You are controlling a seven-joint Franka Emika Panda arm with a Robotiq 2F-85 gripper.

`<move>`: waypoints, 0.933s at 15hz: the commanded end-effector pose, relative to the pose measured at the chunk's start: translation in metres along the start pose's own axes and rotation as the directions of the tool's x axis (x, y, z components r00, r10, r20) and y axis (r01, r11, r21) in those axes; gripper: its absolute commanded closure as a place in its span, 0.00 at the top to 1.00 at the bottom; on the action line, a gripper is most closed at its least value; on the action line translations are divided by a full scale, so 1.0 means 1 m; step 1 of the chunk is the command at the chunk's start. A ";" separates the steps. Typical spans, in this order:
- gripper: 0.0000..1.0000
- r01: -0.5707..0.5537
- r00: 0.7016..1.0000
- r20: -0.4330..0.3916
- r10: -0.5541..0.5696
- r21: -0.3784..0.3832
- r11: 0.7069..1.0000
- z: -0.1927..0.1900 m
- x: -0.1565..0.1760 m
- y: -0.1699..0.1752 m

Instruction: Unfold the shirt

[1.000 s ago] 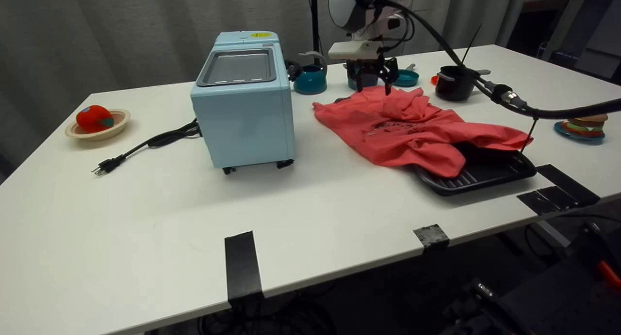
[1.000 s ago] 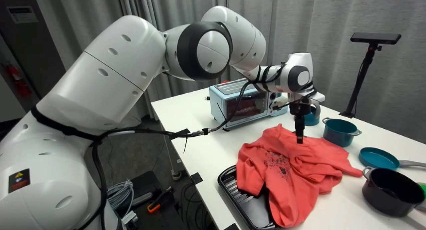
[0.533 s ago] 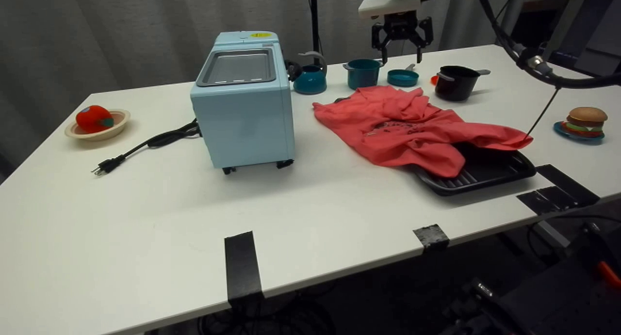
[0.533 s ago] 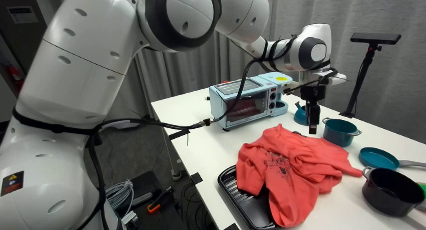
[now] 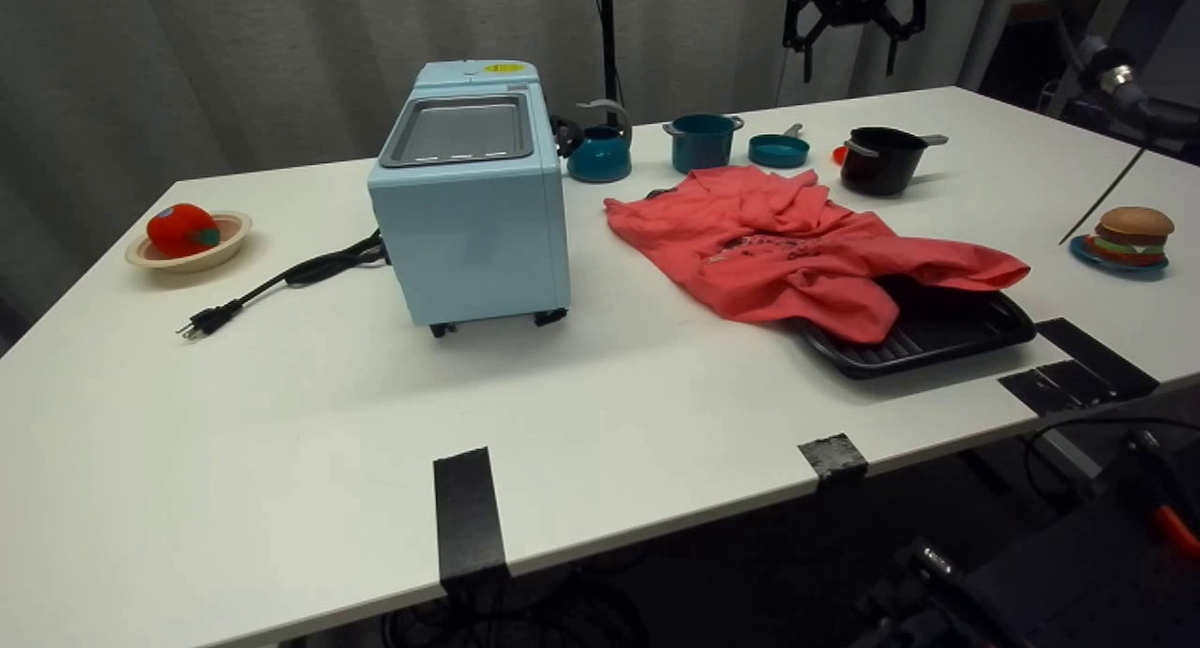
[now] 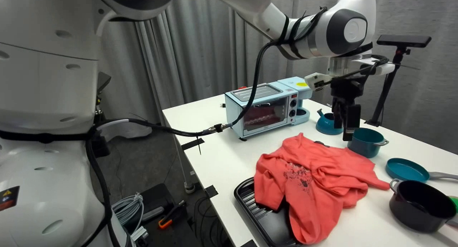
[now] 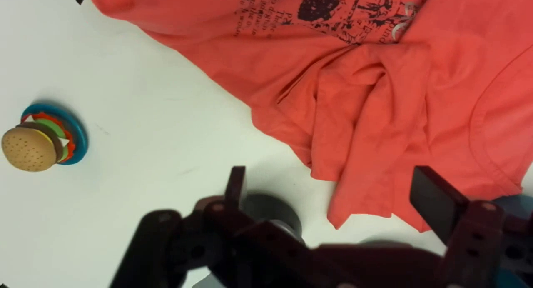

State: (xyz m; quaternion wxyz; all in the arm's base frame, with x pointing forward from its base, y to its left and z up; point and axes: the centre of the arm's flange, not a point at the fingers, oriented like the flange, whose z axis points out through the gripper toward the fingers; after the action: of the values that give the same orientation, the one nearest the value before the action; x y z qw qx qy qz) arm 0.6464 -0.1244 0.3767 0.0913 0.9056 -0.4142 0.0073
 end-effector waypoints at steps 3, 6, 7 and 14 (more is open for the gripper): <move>1.00 0.103 0.995 -0.026 -0.101 0.110 0.989 -0.038 -0.013 0.062; 1.00 0.119 0.992 -0.045 -0.114 0.156 0.980 -0.052 -0.013 0.081; 1.00 0.118 0.993 -0.045 -0.111 0.173 0.978 -0.055 -0.011 0.087; 1.00 0.056 0.998 -0.024 -0.052 0.176 0.983 -0.060 -0.001 0.089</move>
State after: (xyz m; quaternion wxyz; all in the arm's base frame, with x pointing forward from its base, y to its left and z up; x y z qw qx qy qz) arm 0.5823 -0.1703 0.4494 0.0146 0.9208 -0.3864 0.0501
